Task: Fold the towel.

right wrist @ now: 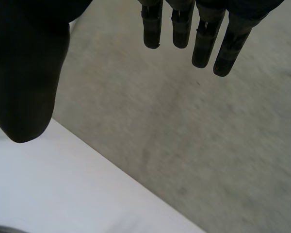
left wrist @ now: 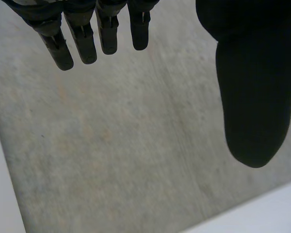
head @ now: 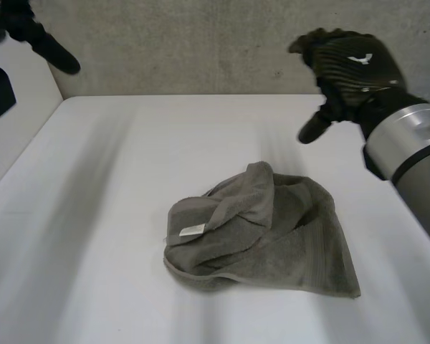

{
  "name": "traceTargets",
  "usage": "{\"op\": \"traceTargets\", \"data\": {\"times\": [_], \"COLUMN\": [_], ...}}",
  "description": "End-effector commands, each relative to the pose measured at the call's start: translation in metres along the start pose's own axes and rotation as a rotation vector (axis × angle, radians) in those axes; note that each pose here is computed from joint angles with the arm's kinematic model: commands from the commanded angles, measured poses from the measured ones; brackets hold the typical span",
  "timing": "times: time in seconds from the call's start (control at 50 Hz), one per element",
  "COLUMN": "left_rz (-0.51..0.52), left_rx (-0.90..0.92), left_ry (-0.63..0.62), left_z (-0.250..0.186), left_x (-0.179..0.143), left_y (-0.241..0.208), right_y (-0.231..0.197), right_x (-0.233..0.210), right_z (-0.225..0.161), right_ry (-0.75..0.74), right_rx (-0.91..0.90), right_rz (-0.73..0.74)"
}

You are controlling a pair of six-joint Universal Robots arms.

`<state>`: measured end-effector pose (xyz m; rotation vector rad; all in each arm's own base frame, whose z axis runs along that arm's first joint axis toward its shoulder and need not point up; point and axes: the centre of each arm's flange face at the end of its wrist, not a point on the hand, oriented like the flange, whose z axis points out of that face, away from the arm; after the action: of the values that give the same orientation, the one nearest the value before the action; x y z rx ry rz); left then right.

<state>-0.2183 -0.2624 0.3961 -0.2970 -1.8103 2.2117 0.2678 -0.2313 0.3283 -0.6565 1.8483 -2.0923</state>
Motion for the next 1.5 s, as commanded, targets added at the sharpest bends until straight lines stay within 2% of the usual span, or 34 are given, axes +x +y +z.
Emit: {"op": "traceTargets", "data": {"times": [0.02, 0.06, 0.18, 0.48, 0.6, 0.64, 0.68, 0.7, 0.74, 0.76, 0.78, 0.8, 0.82, 0.84, 0.92, 1.0, 1.02, 1.06, 1.16, 1.36, 1.5], "left_rz": [0.071, 0.088, 0.085, 0.083, 0.091, 0.092, 0.105, 0.105, 0.13, 0.168, 0.216, 0.216, 0.262, 0.303, 0.371, 0.427, 0.427, 0.436, 0.443, 0.441, 0.431], "left_rx": [-0.073, -0.091, -0.099, -0.099, -0.103, -0.112, -0.155, -0.155, -0.193, -0.225, -0.255, -0.255, -0.298, -0.346, -0.434, -0.526, -0.526, -0.519, -0.49, -0.489, -0.528], "left_ry": [0.068, 0.105, 0.121, 0.126, 0.131, 0.142, 0.173, 0.173, 0.218, 0.279, 0.344, 0.344, 0.405, 0.468, 0.563, 0.634, 0.635, 0.63, 0.617, 0.63, 0.654], "left_z": [-0.005, -0.009, -0.012, -0.013, -0.013, -0.015, -0.023, -0.023, -0.03, -0.039, -0.048, -0.048, -0.058, -0.07, -0.094, -0.122, -0.122, -0.127, -0.13, -0.133, -0.134], "left_x": [0.023, 0.036, 0.041, 0.042, 0.043, 0.044, 0.047, 0.047, 0.051, 0.056, 0.06, 0.061, 0.063, 0.064, 0.066, 0.062, 0.062, 0.06, 0.06, 0.064, 0.067], "left_y": [0.014, 0.02, 0.022, 0.022, 0.024, 0.025, 0.036, 0.036, 0.046, 0.056, 0.067, 0.067, 0.082, 0.099, 0.131, 0.165, 0.165, 0.182, 0.209, 0.244, 0.259], "right_y": [-0.001, -0.002, -0.006, -0.005, -0.007, -0.007, 0.001, 0.001, 0.015, 0.015, 0.024, 0.024, 0.032, 0.041, 0.063, 0.091, 0.091, 0.109, 0.133, 0.181, 0.19], "right_x": [0.027, 0.031, 0.035, 0.043, 0.038, 0.037, 0.03, 0.03, 0.023, 0.023, 0.019, 0.019, 0.013, 0.01, -0.001, -0.019, -0.019, -0.029, -0.042, -0.065, -0.062], "right_z": [0.003, 0.003, 0.003, 0.006, 0.006, 0.006, 0.001, 0.001, -0.013, -0.013, -0.022, -0.022, -0.03, -0.037, -0.049, -0.063, -0.063, -0.07, -0.077, -0.084, -0.071], "right_ry": [0.13, 0.158, 0.187, 0.203, 0.167, 0.15, 0.08, 0.079, -0.007, -0.008, -0.056, -0.057, -0.104, -0.136, -0.203, -0.298, -0.298, -0.328, -0.334, -0.385, -0.312], "right_rx": [-0.063, -0.072, -0.098, -0.108, -0.104, -0.106, -0.173, -0.174, -0.297, -0.297, -0.364, -0.365, -0.42, -0.473, -0.544, -0.568, -0.568, -0.543, -0.515, -0.587, -0.493], "right_rz": [-0.008, -0.007, -0.006, 0.003, -0.019, -0.042, -0.154, -0.155, -0.316, -0.317, -0.377, -0.378, -0.413, -0.412, -0.38, -0.263, -0.262, -0.151, -0.045, -0.024, -0.059]}}
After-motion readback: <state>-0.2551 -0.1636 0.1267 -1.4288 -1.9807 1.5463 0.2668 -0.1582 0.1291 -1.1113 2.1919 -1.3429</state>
